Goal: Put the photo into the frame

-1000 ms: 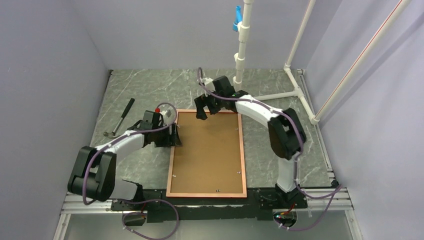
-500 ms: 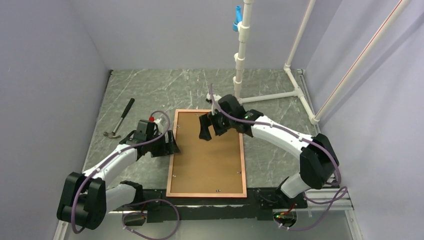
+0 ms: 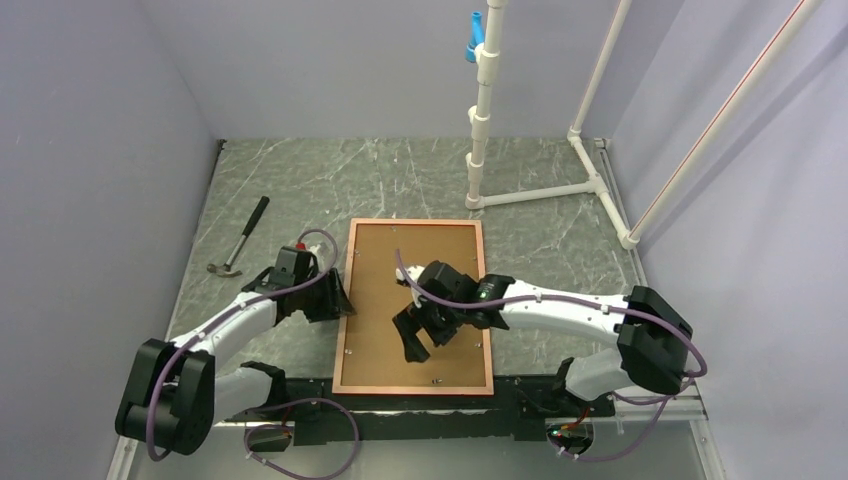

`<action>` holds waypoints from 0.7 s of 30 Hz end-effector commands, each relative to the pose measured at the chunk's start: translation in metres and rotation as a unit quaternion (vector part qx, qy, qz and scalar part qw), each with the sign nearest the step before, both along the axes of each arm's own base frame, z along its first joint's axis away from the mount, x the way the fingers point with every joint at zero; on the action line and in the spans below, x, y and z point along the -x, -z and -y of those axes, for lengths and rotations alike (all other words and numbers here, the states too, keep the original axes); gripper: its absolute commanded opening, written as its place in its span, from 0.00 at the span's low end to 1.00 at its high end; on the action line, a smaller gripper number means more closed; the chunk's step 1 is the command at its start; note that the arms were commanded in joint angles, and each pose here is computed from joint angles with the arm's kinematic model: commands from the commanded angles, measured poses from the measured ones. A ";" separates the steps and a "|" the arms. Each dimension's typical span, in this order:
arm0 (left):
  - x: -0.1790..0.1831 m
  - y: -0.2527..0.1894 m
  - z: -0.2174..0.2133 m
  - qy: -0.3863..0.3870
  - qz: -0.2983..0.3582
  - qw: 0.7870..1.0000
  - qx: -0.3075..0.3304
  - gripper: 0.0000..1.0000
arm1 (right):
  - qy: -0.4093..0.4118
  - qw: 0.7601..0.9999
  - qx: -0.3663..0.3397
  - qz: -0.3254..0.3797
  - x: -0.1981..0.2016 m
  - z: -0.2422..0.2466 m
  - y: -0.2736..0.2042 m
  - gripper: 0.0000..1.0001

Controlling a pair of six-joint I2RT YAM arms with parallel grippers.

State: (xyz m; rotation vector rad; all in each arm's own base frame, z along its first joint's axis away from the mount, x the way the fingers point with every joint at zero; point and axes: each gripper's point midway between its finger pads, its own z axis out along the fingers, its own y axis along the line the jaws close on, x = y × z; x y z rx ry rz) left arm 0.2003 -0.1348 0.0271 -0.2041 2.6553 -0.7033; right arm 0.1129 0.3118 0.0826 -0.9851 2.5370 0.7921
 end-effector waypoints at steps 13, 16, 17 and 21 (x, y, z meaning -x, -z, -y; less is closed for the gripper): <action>-0.006 0.019 0.007 -0.001 -0.029 1.000 0.001 0.22 | -0.149 0.988 -0.017 -0.044 0.069 -0.004 0.020 0.94; -0.008 0.022 0.004 -0.004 -0.032 0.999 -0.010 0.20 | -0.140 0.989 0.011 -0.042 0.070 0.000 0.028 0.91; -0.009 0.023 0.003 -0.004 -0.033 0.999 -0.013 0.19 | -0.136 0.990 0.019 -0.041 0.070 0.002 0.031 0.91; -0.014 0.025 0.000 -0.007 -0.036 0.999 -0.028 0.16 | -0.124 0.990 0.051 -0.038 0.071 0.010 0.038 0.90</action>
